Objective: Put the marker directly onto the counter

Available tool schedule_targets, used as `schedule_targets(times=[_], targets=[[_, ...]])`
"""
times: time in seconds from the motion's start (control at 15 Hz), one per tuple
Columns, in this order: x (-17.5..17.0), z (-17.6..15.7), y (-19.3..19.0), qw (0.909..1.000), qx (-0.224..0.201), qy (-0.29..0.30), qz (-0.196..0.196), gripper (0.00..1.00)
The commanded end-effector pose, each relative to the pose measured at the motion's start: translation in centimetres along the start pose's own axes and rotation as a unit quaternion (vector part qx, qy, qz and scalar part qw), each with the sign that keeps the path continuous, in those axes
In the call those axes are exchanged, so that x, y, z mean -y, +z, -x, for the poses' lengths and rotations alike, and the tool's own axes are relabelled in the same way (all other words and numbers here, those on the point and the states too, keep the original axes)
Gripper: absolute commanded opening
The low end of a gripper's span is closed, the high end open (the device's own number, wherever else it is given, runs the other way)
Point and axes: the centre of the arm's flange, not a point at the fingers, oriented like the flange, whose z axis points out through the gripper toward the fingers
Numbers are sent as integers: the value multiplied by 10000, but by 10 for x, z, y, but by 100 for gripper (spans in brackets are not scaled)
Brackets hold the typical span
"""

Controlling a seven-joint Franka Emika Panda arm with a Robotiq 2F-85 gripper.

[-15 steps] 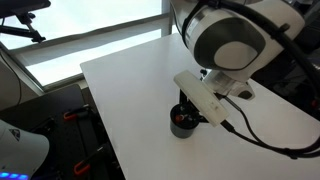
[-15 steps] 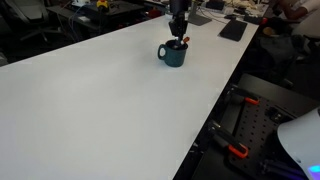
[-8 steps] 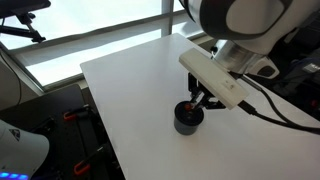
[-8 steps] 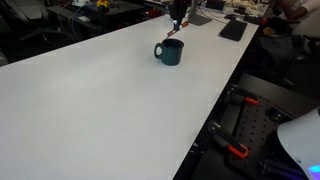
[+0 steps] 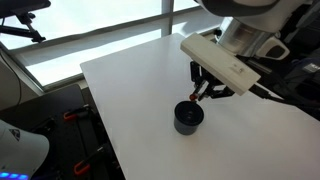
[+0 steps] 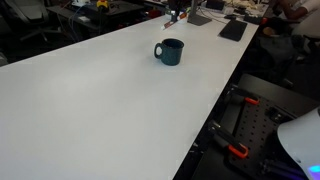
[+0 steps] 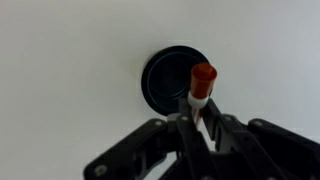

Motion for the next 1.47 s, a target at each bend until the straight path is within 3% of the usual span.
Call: schedule_targets(times=[0.0,0.33,0.87,1.13,1.4], targets=[[21,-1,-10,9983,-107,-549,-172,5],[50,-18,-10,9898,-145,-1345,-441,5],[97,-37,9,9732,181,-2171,-736,5],[107,-39,27,9667,366,-2382,-866,5],[103,-34,51,9695,464,-2248,-854,5]])
